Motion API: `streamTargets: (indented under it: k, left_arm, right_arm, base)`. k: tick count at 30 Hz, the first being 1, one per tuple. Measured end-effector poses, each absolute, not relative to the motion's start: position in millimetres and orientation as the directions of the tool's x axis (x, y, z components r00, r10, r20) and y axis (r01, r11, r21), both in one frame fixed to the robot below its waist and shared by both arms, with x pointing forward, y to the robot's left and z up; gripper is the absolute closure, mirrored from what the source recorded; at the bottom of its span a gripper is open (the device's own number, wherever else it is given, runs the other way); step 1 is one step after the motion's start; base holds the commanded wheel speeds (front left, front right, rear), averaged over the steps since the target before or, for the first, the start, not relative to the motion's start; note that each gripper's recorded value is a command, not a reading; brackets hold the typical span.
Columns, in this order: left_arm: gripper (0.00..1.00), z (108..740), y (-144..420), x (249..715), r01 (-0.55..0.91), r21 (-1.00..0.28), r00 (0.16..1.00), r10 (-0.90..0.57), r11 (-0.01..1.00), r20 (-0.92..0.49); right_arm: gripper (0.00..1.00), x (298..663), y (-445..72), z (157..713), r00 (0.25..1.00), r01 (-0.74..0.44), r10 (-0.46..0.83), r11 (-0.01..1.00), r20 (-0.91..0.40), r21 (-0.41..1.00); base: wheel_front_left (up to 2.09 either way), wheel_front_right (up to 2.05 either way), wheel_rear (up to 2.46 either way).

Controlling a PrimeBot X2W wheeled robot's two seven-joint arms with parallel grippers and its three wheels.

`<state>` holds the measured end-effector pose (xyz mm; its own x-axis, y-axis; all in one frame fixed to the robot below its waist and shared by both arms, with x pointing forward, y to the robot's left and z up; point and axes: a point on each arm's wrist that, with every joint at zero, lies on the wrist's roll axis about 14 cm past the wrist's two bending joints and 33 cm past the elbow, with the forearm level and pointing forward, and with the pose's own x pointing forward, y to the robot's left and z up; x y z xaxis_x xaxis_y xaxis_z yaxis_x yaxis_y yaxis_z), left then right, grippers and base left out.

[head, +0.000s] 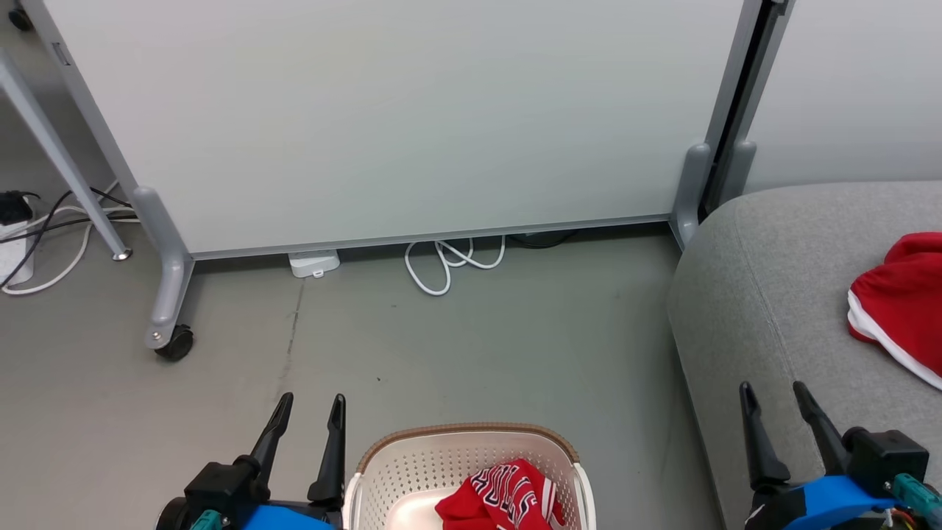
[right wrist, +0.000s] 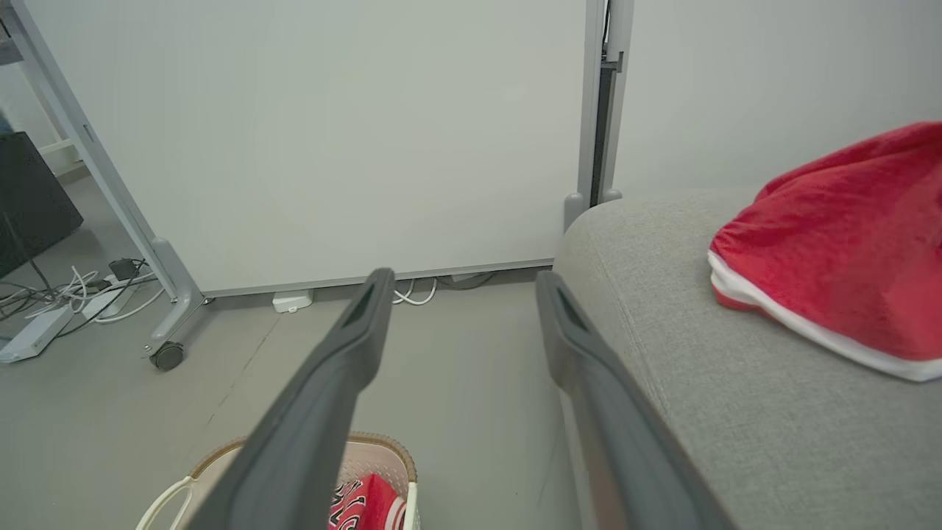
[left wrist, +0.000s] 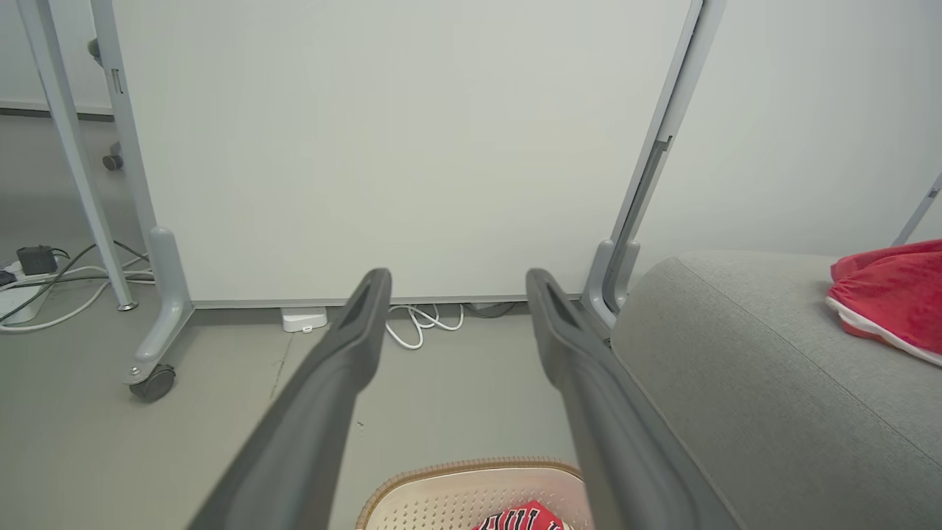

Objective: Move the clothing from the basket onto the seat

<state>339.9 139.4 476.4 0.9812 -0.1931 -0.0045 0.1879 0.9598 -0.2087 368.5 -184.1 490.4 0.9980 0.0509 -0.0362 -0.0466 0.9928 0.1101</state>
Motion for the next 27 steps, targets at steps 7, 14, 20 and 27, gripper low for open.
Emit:
streamTargets:
  k: [7, 14, 20, 27]
  left_arm:
    - [0.0, 475.7, 151.4, 334.4, 0.153, -0.203, 0.988, -0.157, 0.967, -0.006]
    - [0.0, 474.2, 157.8, 330.5, 0.138, -0.196, 0.99, -0.142, 0.971, -0.01]
    - [0.0, 474.3, 160.5, 330.2, 0.134, -0.191, 0.99, -0.139, 0.972, -0.01]
    - [0.0, 474.1, 158.5, 331.0, 0.141, -0.188, 0.989, -0.145, 0.972, -0.011]
  right_arm:
    - [0.0, 363.3, -169.5, 492.2, 0.996, -0.087, 0.091, 0.985, -0.022, 0.148]
    - [0.0, 359.8, -164.7, 492.9, 0.994, -0.101, 0.105, 0.982, -0.019, 0.157]
    - [0.0, 356.6, -163.7, 489.5, 0.994, -0.102, 0.108, 0.981, -0.028, 0.167]
    - [0.0, 355.0, -164.8, 487.8, 0.994, -0.097, 0.104, 0.98, -0.03, 0.174]
  base:
    - [0.0, 0.0, 0.0]
    - [0.0, 0.0, 0.0]
    - [0.0, 0.0, 0.0]
    - [0.0, 0.0, 0.0]
